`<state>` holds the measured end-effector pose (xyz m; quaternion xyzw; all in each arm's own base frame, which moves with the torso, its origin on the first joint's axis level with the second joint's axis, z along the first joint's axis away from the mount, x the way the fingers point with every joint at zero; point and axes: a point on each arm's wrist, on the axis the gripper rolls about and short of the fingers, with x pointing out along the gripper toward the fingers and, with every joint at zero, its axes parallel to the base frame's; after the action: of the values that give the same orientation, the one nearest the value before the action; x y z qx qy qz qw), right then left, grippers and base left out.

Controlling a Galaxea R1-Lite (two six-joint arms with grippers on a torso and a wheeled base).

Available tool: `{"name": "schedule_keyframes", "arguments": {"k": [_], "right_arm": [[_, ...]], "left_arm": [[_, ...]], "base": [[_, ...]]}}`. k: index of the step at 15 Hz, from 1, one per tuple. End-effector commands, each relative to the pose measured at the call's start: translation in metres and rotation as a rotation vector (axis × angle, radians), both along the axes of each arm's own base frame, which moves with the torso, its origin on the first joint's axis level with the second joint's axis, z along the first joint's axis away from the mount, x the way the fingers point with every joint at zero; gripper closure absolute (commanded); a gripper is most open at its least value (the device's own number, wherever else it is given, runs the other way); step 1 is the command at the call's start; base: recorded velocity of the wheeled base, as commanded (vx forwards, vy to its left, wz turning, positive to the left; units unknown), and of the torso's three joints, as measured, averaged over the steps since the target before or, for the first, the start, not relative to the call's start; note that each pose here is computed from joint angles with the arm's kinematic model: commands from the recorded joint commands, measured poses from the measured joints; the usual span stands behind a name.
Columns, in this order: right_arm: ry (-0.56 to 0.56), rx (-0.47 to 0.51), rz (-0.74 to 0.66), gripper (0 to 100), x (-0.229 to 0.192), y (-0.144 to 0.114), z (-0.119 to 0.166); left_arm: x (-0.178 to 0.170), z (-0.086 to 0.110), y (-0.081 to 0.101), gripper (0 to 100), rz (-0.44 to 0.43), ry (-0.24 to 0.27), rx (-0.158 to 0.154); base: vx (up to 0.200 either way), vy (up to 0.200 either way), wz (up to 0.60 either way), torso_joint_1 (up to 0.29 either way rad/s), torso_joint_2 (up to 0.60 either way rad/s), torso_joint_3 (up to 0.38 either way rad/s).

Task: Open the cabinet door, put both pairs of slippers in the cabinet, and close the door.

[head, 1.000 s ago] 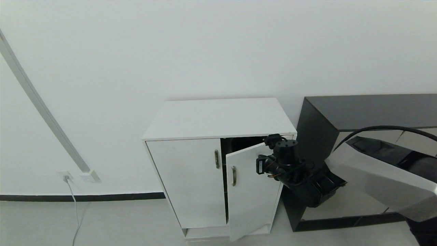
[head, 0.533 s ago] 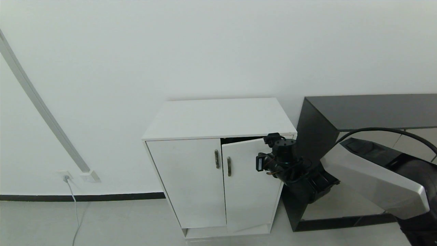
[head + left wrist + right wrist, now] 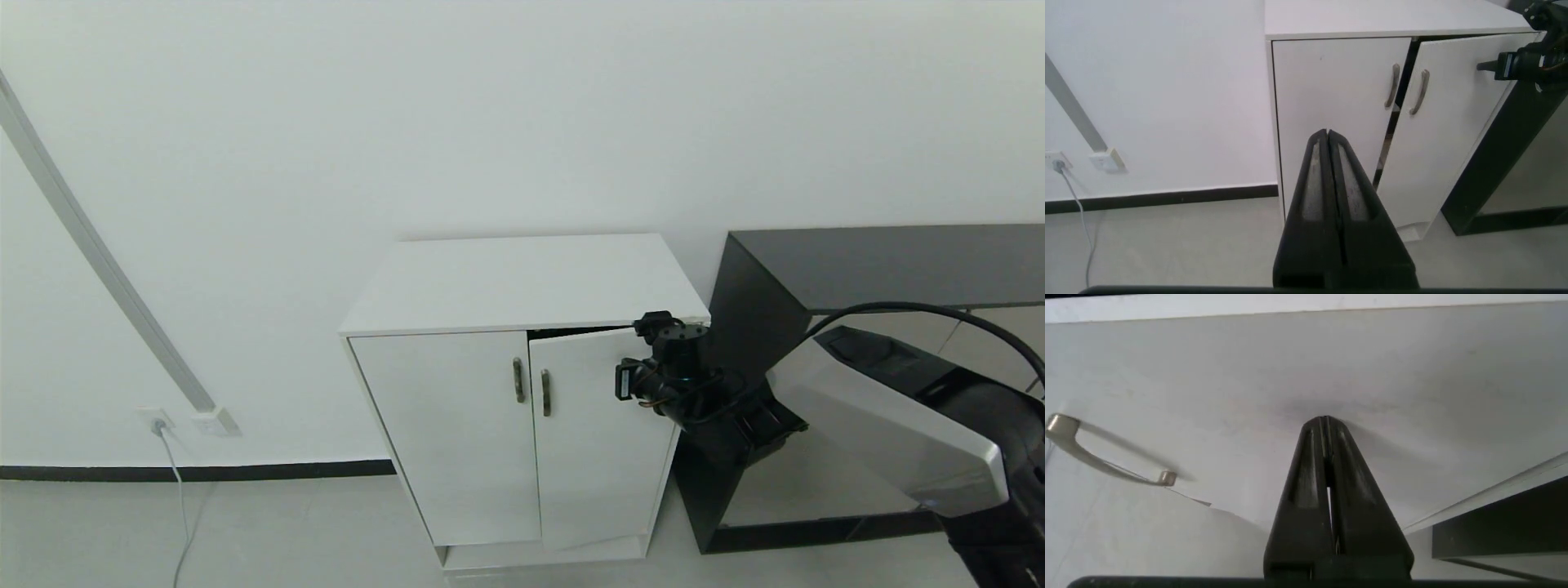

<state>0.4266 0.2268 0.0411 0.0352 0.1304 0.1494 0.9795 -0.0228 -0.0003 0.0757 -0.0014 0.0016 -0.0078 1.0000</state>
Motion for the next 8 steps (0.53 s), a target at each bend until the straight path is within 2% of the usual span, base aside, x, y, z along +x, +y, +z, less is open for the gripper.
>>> {"name": "schedule_keyframes", "arguments": {"k": [1,8], "right_arm": [[-0.004,0.002,-0.002,100,0.0017,0.0002,0.0002],[-0.01,0.004,-0.017,100,0.0082,-0.0048,0.0001]], "left_arm": [[0.0,0.0,0.0,100,0.0,0.0,0.0],[0.0,0.0,0.0,100,0.0,0.0,0.0]], "base": [[0.0,0.0,0.0,0.0,0.0,0.0],[0.0,0.0,0.0,0.0,0.0,0.0]]}}
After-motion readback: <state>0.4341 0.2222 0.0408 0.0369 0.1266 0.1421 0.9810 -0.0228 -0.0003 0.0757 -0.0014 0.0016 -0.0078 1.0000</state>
